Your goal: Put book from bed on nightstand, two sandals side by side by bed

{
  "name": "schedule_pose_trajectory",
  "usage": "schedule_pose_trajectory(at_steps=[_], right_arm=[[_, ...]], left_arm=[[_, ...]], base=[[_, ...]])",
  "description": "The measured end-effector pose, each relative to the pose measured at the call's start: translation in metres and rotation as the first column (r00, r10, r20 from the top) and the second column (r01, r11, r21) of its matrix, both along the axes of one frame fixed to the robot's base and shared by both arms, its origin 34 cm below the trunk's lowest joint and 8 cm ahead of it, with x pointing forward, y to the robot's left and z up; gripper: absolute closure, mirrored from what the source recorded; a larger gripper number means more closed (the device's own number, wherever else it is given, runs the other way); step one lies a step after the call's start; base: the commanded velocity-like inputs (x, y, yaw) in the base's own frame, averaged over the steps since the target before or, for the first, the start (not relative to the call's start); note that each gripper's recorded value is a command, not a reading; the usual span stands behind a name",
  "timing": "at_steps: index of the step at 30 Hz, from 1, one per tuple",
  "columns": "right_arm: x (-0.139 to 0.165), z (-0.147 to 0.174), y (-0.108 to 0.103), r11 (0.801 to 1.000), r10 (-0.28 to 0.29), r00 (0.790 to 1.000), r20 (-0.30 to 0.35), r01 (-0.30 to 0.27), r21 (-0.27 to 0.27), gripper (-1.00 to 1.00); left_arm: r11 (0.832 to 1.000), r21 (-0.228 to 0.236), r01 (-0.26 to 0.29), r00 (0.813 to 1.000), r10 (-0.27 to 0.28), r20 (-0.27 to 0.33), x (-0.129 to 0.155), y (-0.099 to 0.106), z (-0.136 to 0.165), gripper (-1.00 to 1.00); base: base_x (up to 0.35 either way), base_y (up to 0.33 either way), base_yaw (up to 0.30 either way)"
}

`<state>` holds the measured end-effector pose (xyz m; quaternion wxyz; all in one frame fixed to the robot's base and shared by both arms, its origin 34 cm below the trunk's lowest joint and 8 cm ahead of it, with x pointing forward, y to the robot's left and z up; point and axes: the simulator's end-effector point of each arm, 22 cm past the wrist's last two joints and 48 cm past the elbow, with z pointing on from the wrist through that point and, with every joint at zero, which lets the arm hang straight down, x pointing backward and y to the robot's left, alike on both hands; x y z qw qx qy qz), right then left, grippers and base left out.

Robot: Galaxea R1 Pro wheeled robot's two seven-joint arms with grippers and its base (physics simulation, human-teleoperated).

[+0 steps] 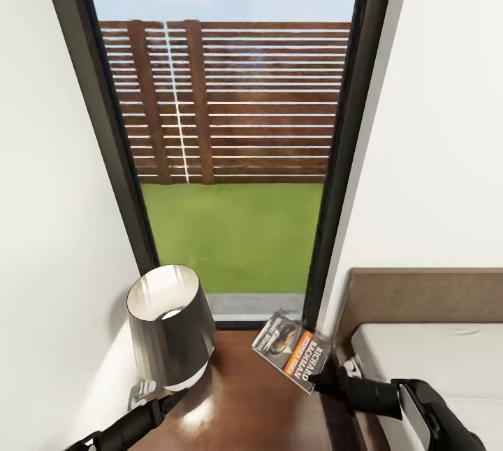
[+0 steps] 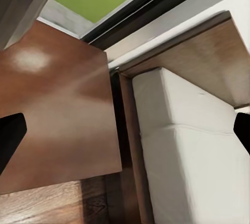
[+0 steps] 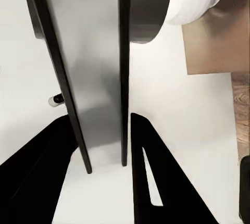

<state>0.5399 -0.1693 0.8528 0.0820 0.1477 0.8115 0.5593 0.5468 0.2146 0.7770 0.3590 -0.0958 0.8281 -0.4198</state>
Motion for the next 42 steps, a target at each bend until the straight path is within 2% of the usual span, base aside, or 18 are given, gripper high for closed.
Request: schedule_pose_trajectory(at_steps=[4,6,7,8,12,15,25,29,31,33,34,35,36,39,42], right_arm=[[-0.018,-0.014,0.04,0.998,0.023,0.998,-0.066,-0.019,0.061,1.0],[-0.02,-0.015,0.047,0.997,0.025,0.997,-0.07,-0.02,0.072,1.0],[-0.021,-0.016,0.05,0.997,0.028,0.998,-0.062,-0.024,0.07,1.0],[-0.016,-0.016,0.052,0.998,0.019,1.0,-0.001,-0.019,0.056,1.0],[-0.008,-0.016,0.051,0.999,0.006,0.997,0.082,-0.009,0.033,1.0],[-0.006,-0.016,0.05,1.0,0.001,0.995,0.1,-0.004,0.029,1.0],[-0.005,-0.017,0.05,1.0,0.0,0.995,0.102,-0.002,0.027,1.0],[0.0,-0.016,0.049,1.0,-0.004,0.986,0.166,0.003,0.004,1.0],[0.003,-0.018,0.048,1.0,-0.004,0.979,0.204,0.007,-0.016,1.0],[0.002,-0.038,0.047,0.995,0.006,0.982,0.189,0.014,-0.102,1.0],[0.002,-0.044,0.045,0.992,0.003,0.984,0.178,0.02,-0.128,1.0],[0.001,-0.059,0.039,0.981,0.003,0.988,0.156,0.028,-0.193,1.0],[-0.002,-0.084,0.026,0.952,-0.002,0.993,0.114,0.037,-0.303,1.0],[-0.004,-0.095,0.02,0.936,-0.015,0.996,0.084,0.043,-0.35,1.0],[-0.006,-0.1,0.017,0.928,-0.022,0.998,0.065,0.044,-0.369,1.0]], left_arm=[[1.0,0.0,0.0,1.0,0.0,0.0,0.0,0.0,0.0,-1.0],[1.0,0.0,0.0,1.0,0.0,0.0,0.0,0.0,0.0,-1.0],[1.0,0.0,0.0,1.0,0.0,0.0,0.0,0.0,0.0,-1.0],[1.0,0.0,0.0,1.0,0.0,0.0,0.0,0.0,0.0,-1.0],[1.0,-0.001,0.0,1.0,0.0,0.001,0.0,0.0,0.0,-1.0],[1.0,0.0,0.001,1.0,-0.001,0.0,0.0,0.0,0.0,-1.0],[1.0,0.0,0.0,1.0,0.0,0.001,0.0,0.0,0.0,-1.0],[1.0,0.0,0.0,1.0,0.0,0.0,0.0,0.0,0.0,-1.0],[1.0,0.0,0.0,1.0,0.0,0.0,0.0,0.0,0.0,-1.0],[1.0,0.0,0.0,1.0,0.0,0.0,0.0,0.0,0.0,-1.0],[1.0,0.0,0.0,1.0,0.0,0.0,0.0,0.0,0.0,-1.0],[1.0,0.0,0.001,1.0,-0.001,0.0,0.0,0.0,0.0,-1.0],[1.0,0.0,0.0,1.0,0.0,0.0,0.0,0.0,0.0,-1.0],[1.0,0.0,0.0,1.0,0.0,0.0,0.0,0.0,0.0,-1.0],[1.0,0.0,0.0,1.0,0.0,0.0,0.0,0.0,0.0,-1.0]], base=[[0.0,0.0,0.0],[0.0,0.0,0.0],[0.0,0.0,0.0],[0.0,0.0,0.0],[0.0,0.0,0.0],[0.0,0.0,0.0],[0.0,0.0,0.0],[0.0,0.0,0.0],[0.0,0.0,0.0],[0.0,0.0,0.0],[0.0,0.0,0.0],[0.0,0.0,0.0],[0.0,0.0,0.0],[0.0,0.0,0.0],[0.0,0.0,0.0]])
